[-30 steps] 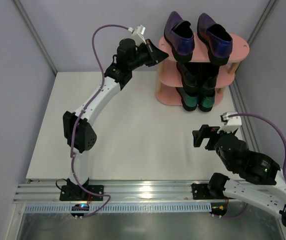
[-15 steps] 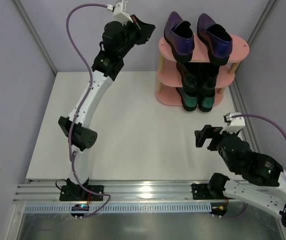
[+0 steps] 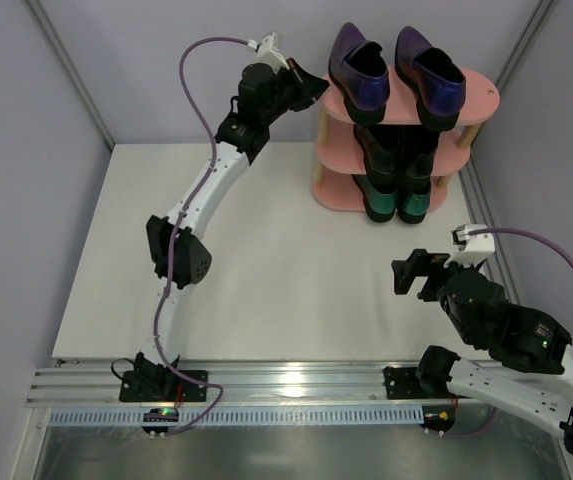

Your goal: Place and organize the shoes onto the shoe shelf

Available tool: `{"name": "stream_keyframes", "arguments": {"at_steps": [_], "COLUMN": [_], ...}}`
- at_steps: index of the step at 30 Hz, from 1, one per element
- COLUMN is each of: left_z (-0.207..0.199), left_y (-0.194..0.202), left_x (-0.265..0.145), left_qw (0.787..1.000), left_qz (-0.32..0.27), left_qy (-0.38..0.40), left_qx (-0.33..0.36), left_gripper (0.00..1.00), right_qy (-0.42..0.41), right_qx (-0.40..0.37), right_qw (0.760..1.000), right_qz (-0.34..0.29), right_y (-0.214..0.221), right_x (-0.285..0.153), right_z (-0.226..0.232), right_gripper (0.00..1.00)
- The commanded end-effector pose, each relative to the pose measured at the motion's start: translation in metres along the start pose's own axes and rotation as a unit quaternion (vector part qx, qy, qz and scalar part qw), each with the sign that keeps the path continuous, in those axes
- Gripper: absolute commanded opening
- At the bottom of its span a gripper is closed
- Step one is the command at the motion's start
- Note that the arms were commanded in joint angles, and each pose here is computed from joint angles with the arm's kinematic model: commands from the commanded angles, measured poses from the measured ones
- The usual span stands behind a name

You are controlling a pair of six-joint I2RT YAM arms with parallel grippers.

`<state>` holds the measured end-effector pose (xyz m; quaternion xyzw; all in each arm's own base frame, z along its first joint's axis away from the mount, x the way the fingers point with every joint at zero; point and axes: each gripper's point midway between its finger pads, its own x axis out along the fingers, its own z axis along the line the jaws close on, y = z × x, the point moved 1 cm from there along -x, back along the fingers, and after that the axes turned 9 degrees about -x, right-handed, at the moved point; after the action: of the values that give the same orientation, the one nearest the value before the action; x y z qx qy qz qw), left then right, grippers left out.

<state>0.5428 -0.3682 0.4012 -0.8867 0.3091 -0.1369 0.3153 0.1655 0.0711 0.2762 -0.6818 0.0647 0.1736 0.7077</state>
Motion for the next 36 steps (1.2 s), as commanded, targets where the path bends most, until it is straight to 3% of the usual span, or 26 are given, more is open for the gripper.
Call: {"name": "stream_keyframes", "arguments": {"at_steps": [1, 16, 24, 27, 28, 30, 36], "left_z": [-0.045, -0.056, -0.065, -0.053, -0.068, -0.06, -0.052], "left_y": [-0.013, 0.053, 0.046, 0.03, 0.009, -0.016, -0.046], "left_x": [-0.006, 0.017, 0.011, 0.005, -0.009, -0.016, -0.024], "left_qw": [0.997, 0.994, 0.994, 0.998, 0.998, 0.996, 0.987], "left_qz": [-0.016, 0.034, 0.032, -0.002, -0.033, -0.088, -0.148], "left_qy": [0.069, 0.095, 0.102, 0.062, 0.06, 0.017, -0.038], "left_qx": [-0.004, -0.037, -0.033, -0.011, -0.002, 0.021, 0.052], "left_gripper": [0.01, 0.0, 0.0, 0.0, 0.0, 0.0, 0.01], "right_qy": [0.0, -0.003, -0.002, 0.001, 0.001, 0.0, -0.001], "right_qx": [0.014, 0.014, 0.014, 0.013, 0.012, 0.013, 0.012], "right_qw": [1.0, 1.0, 1.0, 1.0, 1.0, 1.0, 1.0], "right_qz": [-0.011, -0.011, -0.013, -0.014, -0.013, -0.014, -0.016], "right_y": [-0.01, -0.01, -0.01, -0.009, -0.008, -0.008, -0.008], "right_x": [-0.004, -0.004, -0.005, -0.006, -0.005, -0.006, -0.004], "right_z": [-0.001, 0.0, -0.003, -0.004, -0.004, -0.004, -0.003], "right_gripper": [1.0, 1.0, 1.0, 1.0, 1.0, 1.0, 1.0]}}
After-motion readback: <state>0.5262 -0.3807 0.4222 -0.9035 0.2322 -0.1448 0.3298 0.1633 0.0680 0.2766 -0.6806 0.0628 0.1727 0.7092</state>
